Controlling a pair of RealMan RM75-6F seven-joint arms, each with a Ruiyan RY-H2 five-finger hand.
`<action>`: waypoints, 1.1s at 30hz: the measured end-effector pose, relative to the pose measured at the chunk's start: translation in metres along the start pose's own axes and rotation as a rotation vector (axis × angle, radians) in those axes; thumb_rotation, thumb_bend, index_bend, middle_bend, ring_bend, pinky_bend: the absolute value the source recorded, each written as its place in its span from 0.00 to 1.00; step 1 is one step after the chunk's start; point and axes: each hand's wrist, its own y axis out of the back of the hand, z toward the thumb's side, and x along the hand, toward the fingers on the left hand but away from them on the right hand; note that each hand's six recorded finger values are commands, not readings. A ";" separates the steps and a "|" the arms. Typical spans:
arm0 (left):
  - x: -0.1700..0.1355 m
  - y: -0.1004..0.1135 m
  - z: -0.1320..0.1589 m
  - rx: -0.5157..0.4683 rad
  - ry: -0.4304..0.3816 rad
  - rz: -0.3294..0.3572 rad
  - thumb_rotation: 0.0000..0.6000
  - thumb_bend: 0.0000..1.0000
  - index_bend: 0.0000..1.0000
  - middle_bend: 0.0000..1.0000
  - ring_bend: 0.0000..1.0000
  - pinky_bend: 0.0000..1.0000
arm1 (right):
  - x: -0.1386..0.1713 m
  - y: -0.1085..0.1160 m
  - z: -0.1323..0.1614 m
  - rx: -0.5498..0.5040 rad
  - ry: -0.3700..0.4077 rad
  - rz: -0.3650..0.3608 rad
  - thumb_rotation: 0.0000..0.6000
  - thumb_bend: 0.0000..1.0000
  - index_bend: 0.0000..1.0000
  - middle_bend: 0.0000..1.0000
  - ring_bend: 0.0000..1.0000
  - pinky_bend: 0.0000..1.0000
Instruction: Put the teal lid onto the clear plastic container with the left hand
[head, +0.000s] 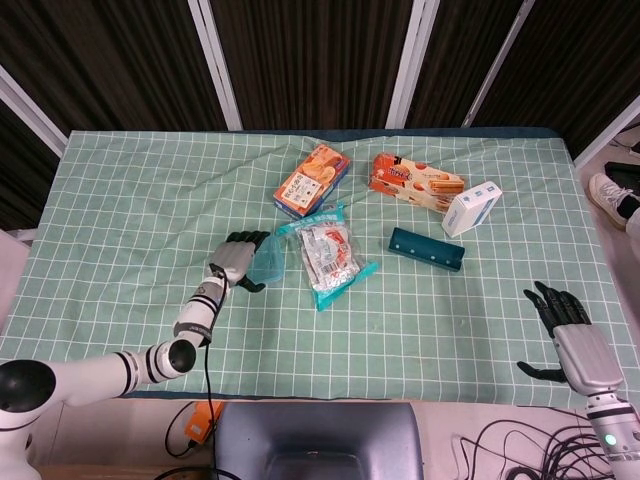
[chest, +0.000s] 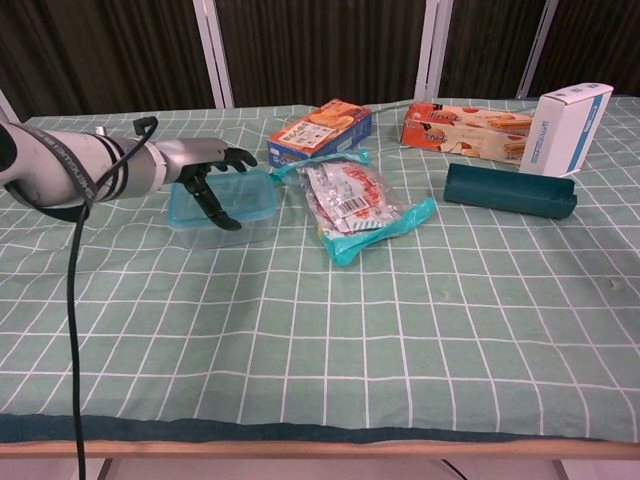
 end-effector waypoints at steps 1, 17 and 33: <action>0.000 0.000 0.000 -0.001 0.000 -0.001 1.00 0.23 0.00 0.07 0.00 0.00 | 0.000 0.000 0.000 0.000 0.000 0.001 1.00 0.16 0.00 0.00 0.00 0.00; -0.002 0.005 0.002 -0.005 -0.027 0.025 1.00 0.23 0.00 0.01 0.00 0.00 | 0.000 0.000 0.000 0.001 0.000 0.002 1.00 0.16 0.00 0.00 0.00 0.00; -0.014 0.008 0.015 0.065 -0.082 0.083 1.00 0.23 0.00 0.01 0.00 0.00 | 0.001 -0.001 0.001 0.007 0.005 0.004 1.00 0.16 0.00 0.00 0.00 0.00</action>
